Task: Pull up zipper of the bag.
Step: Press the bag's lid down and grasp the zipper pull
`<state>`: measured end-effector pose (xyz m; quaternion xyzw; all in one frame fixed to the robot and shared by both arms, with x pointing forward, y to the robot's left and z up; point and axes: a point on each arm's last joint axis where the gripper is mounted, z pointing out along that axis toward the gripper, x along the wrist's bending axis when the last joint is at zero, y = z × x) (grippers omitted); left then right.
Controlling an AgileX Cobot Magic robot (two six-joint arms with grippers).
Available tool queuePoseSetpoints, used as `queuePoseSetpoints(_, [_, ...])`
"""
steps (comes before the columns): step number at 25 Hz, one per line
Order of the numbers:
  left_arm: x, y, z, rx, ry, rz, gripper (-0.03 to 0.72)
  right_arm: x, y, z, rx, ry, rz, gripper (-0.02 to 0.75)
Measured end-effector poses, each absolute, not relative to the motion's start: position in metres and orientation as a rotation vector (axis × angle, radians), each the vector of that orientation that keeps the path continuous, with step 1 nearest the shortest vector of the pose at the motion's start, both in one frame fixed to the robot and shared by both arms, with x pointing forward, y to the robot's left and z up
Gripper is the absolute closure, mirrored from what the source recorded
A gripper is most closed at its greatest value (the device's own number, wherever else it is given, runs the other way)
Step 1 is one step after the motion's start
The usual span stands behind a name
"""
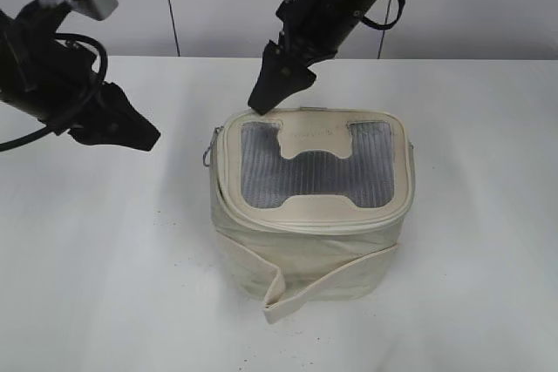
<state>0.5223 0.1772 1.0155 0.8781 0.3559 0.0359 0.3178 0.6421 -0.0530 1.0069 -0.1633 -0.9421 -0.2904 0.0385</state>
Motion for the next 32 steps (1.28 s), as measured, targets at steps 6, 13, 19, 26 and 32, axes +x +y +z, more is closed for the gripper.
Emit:
queuePoseSetpoints(6, [0.521,0.177,1.015,2.317,0.932,0.073,0.372,0.644,-0.053,0.991,-0.548,-2.843,-0.795,0.223])
queuePoseSetpoints(13, [0.521,0.177,1.015,2.318,0.932,0.073,0.367,0.644,-0.052,0.989,-0.578,-2.820,-0.786,0.323])
queuePoseSetpoints(19, [0.521,0.177,1.015,2.318,0.932,0.073,0.359,0.643,-0.052,1.001,-0.621,-2.811,-0.811,0.335])
queuePoseSetpoints(26, [0.520,0.177,1.015,2.322,0.929,0.059,0.359,0.641,-0.054,1.010,-0.715,-2.795,-0.803,0.280])
queuePoseSetpoints(32, [0.519,0.177,1.015,2.323,0.928,0.055,0.359,0.642,-0.059,1.011,-0.821,-2.802,-0.743,0.274])
